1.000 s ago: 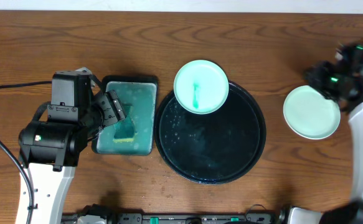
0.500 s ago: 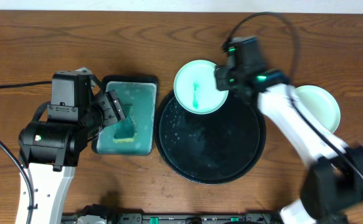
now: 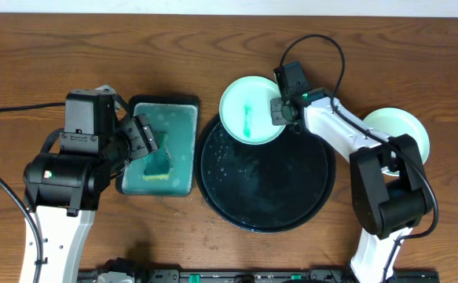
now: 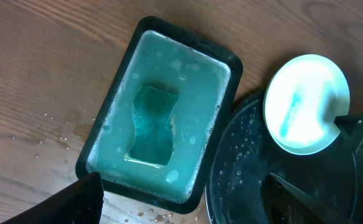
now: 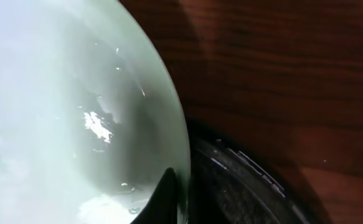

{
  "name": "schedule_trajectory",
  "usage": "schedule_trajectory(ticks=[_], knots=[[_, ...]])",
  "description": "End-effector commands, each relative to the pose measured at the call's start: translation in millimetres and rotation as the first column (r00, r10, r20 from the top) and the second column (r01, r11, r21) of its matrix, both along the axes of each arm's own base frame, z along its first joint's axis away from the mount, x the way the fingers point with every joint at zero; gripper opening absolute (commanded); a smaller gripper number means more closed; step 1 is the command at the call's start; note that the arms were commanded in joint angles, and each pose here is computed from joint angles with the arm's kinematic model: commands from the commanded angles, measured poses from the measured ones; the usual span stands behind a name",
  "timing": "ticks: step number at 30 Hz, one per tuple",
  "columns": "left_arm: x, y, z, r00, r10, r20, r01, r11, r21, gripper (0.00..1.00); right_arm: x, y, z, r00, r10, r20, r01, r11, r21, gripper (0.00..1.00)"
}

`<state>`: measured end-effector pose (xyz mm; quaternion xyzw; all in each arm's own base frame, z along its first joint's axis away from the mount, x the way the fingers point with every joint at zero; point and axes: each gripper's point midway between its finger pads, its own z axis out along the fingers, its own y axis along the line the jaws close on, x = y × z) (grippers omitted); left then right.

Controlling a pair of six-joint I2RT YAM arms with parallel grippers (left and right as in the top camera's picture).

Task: Clean dirty plates on tray and stack at the side
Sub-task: 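Pull the last pale green plate to tray center with right gripper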

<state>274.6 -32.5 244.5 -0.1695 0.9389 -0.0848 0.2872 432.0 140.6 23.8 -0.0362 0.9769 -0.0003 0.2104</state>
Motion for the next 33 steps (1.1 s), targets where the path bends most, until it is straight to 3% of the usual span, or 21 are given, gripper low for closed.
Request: schedule_trajectory(ticks=[1, 8, 14, 19, 25, 27, 29, 33], knots=[[1, 2, 1, 1.000, -0.002, -0.001, 0.002, 1.000, 0.008, 0.81, -12, 0, -2, 0.998, -0.003, -0.059, 0.005, 0.999, 0.039, 0.01], [1, 2, 1, 1.000, -0.002, -0.001, 0.002, 1.000, 0.008, 0.81, -51, 0, 42, 0.991, 0.006, -0.135, 0.006, 0.996, 0.091, 0.01], [1, 2, 1, 1.000, -0.002, -0.001, 0.002, 1.000, 0.008, 0.81, -110, -18, 83, 0.965, -0.085, -0.246, 0.106, 0.992, 0.071, 0.01], [1, 2, 1, 1.000, -0.002, -0.001, 0.002, 1.000, 0.008, 0.81, -136, -27, 73, 0.925, -0.174, -0.337, 0.197, 0.980, 0.033, 0.01], [1, 2, 1, 1.000, -0.002, -0.001, 0.002, 1.000, 0.008, 0.81, -157, -33, 21, 0.868, -0.319, -0.380, 0.356, 0.934, 0.030, 0.01], [1, 2, 1, 1.000, -0.002, -0.001, 0.002, 1.000, 0.008, 0.81, -160, -22, 10, 0.869, -0.287, -0.403, 0.351, 0.931, 0.094, 0.13], [1, 2, 1, 1.000, -0.002, -0.001, 0.002, 1.000, 0.008, 0.81, -159, -8, 10, 0.900, -0.164, -0.403, 0.250, 0.953, 0.171, 0.22], [1, 2, 1, 1.000, -0.002, -0.001, 0.002, 1.000, 0.008, 0.81, -146, -4, 30, 0.944, -0.048, -0.326, 0.123, 0.969, 0.213, 0.25]])
